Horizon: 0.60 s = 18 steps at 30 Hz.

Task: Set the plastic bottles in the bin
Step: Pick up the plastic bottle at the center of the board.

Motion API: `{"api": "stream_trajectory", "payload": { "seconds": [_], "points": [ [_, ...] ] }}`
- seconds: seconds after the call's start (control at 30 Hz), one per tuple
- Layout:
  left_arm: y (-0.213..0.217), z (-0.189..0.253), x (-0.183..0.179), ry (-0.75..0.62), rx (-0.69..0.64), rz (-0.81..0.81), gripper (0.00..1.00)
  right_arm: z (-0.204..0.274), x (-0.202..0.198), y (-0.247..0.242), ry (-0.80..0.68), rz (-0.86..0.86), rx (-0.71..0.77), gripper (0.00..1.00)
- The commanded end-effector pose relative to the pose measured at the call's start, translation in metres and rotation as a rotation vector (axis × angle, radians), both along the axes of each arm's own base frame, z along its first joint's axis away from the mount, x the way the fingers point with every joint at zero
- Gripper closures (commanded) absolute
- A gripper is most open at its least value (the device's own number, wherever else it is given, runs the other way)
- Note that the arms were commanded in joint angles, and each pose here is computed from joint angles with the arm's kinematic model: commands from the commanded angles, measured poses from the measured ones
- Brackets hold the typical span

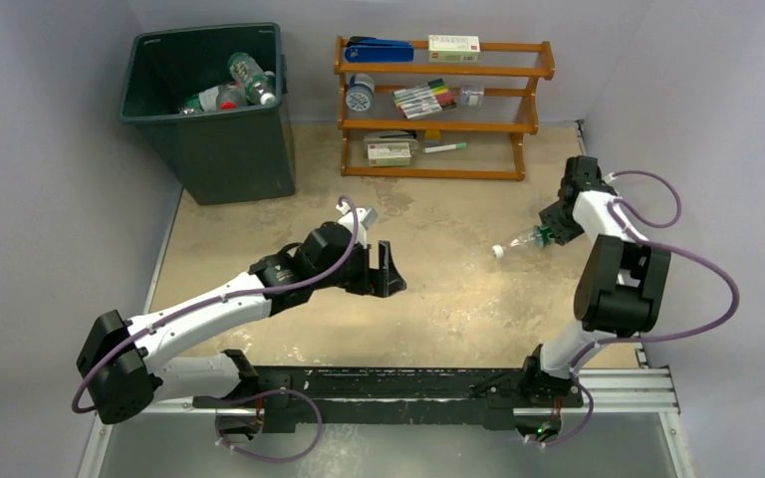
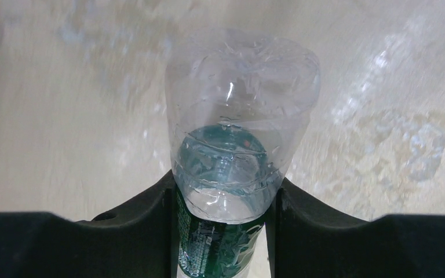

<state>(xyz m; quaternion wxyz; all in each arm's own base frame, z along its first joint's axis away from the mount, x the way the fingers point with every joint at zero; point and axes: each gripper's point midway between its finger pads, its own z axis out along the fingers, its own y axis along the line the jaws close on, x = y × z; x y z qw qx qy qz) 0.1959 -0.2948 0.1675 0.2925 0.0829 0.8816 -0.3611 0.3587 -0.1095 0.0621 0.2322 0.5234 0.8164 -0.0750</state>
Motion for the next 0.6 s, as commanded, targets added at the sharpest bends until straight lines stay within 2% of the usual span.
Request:
{"api": "stream_trajectory", "payload": {
  "seconds": [0.0, 0.2, 0.57],
  "points": [
    [-0.03, 0.03, 0.0, -0.102, -0.104, -0.016, 0.17, 0.028, 0.0, 0.033, -0.094, 0.132, -0.03, 0.65],
    [-0.063, 0.035, -0.012, -0.162, -0.119, -0.062, 0.16, 0.04, -0.014, 0.084, -0.157, 0.296, 0.037, 0.67],
    [-0.11, 0.017, -0.012, -0.199, -0.077, -0.101, 0.16, 0.098, -0.038, 0.154, -0.338, 0.534, 0.148, 0.65]
  ]
}}
